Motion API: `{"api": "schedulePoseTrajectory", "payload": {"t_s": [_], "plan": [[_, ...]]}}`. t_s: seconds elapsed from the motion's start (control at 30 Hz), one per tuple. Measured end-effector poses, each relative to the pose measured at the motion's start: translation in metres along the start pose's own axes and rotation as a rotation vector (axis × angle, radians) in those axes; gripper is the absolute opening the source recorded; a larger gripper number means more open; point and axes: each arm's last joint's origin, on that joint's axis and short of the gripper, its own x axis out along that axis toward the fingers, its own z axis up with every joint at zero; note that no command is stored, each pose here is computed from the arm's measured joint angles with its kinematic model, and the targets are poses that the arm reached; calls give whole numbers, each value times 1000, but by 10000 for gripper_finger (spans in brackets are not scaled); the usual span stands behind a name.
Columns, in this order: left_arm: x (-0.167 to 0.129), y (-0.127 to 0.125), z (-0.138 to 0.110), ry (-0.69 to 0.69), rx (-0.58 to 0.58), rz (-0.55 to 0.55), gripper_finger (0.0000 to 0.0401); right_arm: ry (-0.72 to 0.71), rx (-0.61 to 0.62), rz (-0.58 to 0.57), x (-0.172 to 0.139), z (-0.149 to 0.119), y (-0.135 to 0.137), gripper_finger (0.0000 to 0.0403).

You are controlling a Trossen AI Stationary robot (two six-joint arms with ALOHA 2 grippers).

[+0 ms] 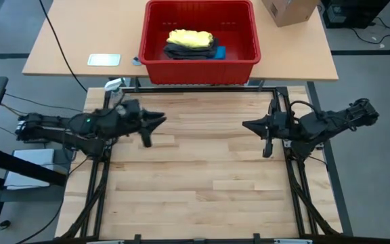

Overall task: Fold Laundry from Bin
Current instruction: Return to Home Position

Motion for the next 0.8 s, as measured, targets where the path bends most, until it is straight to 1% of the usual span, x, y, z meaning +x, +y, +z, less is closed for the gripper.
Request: {"api": "schedulePoseTrajectory", "payload": {"t_s": [0.03,0.1,0.17,0.23,0.3,0.33,0.43,0.5,0.57,0.7,0.77,0.8], "plan": [[-8,5,-5,-6,-9,-9,102,-6,19,-3,-1,-6,-1,6],[-23,16,-18,2,-17,-20,102,-13,137,-5,-4,-16,-4,9],[-36,26,-28,-19,-38,-28,102,5,206,-1,-7,-29,-5,9],[-47,35,-40,-20,-45,-43,102,24,190,47,-10,-44,-2,5],[-54,40,-50,-14,-30,-100,102,61,131,124,-14,-64,5,3],[-57,43,-56,-5,-20,-123,102,66,128,148,-15,-74,8,3],[-62,48,-73,23,10,-171,102,41,184,176,-18,-95,10,4],[-63,51,-83,44,38,-177,102,18,218,163,-20,-104,10,4],[-65,53,-89,47,37,-183,101,14,213,125,-22,-114,9,3],[-72,58,-91,51,-1,-183,89,5,151,4,-26,-132,4,2],[-79,62,-90,38,11,-180,78,-15,160,-4,-26,-138,-2,2],[-82,64,-89,26,19,-170,73,-30,179,28,-26,-140,-5,2]]}}
